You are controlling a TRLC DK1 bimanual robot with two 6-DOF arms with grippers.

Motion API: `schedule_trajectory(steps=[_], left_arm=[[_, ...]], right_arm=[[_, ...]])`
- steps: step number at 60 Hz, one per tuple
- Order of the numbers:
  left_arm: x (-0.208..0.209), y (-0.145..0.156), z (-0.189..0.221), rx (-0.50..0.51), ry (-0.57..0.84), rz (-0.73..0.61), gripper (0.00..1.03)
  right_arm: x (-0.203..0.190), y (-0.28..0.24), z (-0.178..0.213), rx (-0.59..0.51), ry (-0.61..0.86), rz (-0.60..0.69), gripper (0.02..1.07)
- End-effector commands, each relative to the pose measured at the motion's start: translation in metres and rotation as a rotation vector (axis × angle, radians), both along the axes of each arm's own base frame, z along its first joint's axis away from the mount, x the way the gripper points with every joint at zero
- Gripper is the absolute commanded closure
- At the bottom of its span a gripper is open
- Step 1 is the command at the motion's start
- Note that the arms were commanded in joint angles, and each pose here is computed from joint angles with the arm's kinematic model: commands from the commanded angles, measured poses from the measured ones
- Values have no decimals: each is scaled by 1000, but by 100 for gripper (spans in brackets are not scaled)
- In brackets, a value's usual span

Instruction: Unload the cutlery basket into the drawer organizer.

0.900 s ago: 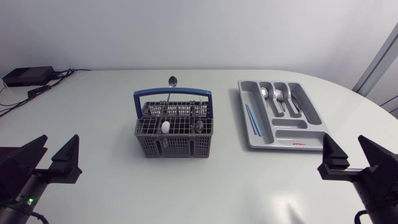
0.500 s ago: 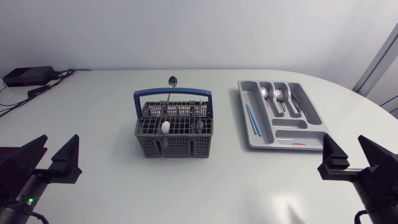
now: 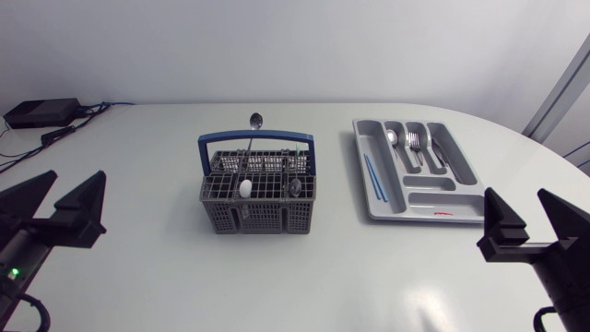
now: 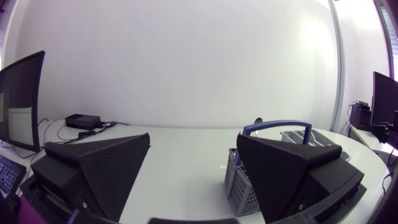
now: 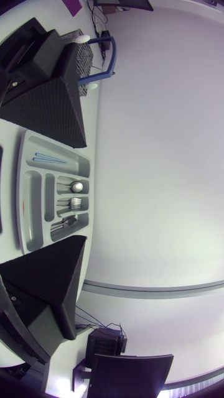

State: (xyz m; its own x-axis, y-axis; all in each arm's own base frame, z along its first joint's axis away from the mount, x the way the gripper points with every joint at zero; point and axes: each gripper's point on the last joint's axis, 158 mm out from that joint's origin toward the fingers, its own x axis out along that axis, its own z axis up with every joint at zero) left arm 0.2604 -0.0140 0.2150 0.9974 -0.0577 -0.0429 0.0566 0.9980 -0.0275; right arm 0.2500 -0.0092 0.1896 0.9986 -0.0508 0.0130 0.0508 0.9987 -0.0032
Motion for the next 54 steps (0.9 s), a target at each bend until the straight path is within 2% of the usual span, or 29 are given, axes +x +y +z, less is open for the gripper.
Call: schedule_trajectory(steps=[1, 9, 18, 26, 34, 42, 47, 54], left_arm=[[11, -9, 14, -16, 59, -30, 6], [24, -28, 21, -9, 147, -87, 6], [40, -52, 15, 46, 302, -129, 6], [53, -70, 2, 182, 462, -144, 6], [66, -91, -17, 358, 596, -233, 6], [74, -115, -33, 395, 696, -300, 6], [72, -135, -43, 359, 782, -408, 6], [79, -146, -43, 362, 804, -437, 8]], right_arm=[[0, 2, 19, -5, -11, 9, 7], [9, 4, 24, -3, 41, 15, 7], [21, 13, 24, -2, 122, 44, 7], [32, 19, 12, -11, 238, 57, 7], [39, 21, -2, -27, 369, 64, 7], [41, 31, -20, -65, 491, 110, 7], [41, 40, -26, -68, 524, 160, 7], [38, 52, -34, -100, 574, 247, 7]])
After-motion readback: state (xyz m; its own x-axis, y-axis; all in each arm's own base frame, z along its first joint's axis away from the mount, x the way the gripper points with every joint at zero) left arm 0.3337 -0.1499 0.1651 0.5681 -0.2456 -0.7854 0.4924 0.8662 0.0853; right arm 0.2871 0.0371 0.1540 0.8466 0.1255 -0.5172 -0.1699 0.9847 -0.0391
